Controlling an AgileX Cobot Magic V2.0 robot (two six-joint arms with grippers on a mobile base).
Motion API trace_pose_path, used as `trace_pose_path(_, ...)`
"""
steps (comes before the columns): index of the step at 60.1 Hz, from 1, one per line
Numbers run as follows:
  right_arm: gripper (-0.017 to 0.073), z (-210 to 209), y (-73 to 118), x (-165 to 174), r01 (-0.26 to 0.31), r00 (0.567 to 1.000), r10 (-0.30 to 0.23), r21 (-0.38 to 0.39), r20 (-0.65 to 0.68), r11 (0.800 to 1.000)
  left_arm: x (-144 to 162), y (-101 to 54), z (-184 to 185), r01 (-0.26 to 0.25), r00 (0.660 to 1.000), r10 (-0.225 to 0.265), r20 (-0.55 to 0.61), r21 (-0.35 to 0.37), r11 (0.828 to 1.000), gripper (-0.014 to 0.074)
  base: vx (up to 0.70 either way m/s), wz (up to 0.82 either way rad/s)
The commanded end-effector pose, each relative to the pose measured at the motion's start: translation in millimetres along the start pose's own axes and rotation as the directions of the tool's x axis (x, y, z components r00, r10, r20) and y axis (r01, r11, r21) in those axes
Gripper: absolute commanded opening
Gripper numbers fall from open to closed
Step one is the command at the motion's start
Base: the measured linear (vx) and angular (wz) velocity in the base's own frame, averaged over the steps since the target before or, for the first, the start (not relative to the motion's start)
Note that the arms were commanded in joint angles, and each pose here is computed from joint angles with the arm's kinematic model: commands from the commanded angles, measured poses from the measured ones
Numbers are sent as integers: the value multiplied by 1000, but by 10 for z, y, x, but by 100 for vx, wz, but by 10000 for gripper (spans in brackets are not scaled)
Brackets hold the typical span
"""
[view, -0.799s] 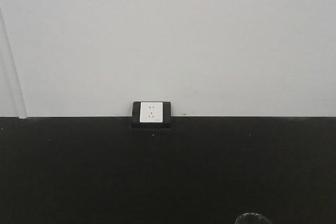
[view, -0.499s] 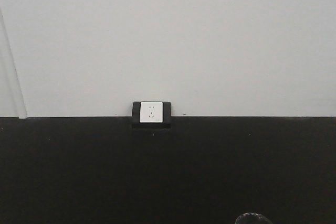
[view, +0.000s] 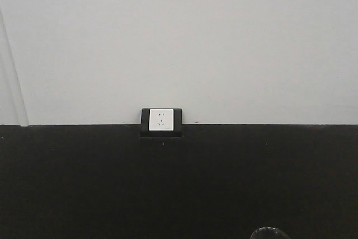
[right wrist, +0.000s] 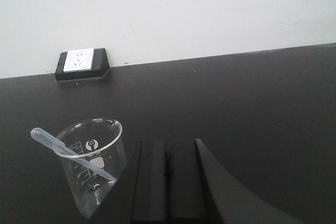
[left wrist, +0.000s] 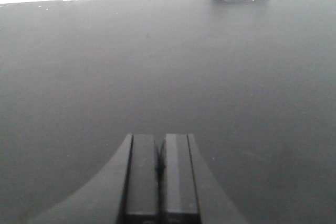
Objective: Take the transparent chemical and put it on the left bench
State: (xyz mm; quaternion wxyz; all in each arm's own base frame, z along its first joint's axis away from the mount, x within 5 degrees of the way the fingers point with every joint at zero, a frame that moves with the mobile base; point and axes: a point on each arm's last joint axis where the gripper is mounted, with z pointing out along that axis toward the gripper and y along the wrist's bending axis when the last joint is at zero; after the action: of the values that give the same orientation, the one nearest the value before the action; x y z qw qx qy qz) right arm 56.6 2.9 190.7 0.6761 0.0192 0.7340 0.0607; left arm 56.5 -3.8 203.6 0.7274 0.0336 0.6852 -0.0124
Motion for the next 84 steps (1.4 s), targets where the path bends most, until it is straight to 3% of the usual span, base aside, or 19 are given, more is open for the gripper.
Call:
trace_pose_path(1,-7,-4,11,-45,9,997,-8,-13,78,1000,-28,1,-13,9,997,-9,81,-2,1000,-3,0,0)
trace_pose_path(6,-7,-6,14,-60,10,996,-8,-16,92,1000,-28,1,-13,9,997,-9,81,-2,1000,-3,0,0)
trace_pose_path(11,-7,-22,40,-163,22,980,-13,-41,200,999,-28,1,-13,9,997,-9,81,-2,1000,-3,0,0)
trace_pose_path(21,-7,-98,94,-376,31,900,16,-101,435,994,-28,1,-13,9,997,-9,81,-2,1000,-3,0,0)
trace_pose_path(36,-7,-167,124,-503,28,835,56,-143,548,989,-28,1,-13,9,997,-9,81,-2,1000,-3,0,0)
trace_pose_path(43,-6,-148,117,-628,-16,894,67,-119,443,993,-28,1,-13,9,997,-9,81,-2,1000,-3,0,0)
trace_pose_path(46,-6,-140,114,-736,-18,932,47,-84,359,996,-28,1,-13,9,997,-9,81,-2,1000,-3,0,0)
trace_pose_path(57,-3,-27,145,-1351,75,979,-76,8,188,997,-28,1,-13,9,997,-9,81,-2,1000,-3,0,0)
trace_pose_path(65,11,195,185,-1696,141,980,-143,23,137,990,-28,1,-13,9,997,-9,81,-2,1000,-3,0,0)
trace_pose_path(75,88,523,208,-1751,105,993,-105,7,44,994,-28,1,-13,9,997,-9,81,-2,1000,-3,0,0)
trace_pose_path(84,245,704,207,-1672,94,995,-94,2,-24,996,-28,1,-13,9,997,-9,81,-2,1000,-3,0,0)
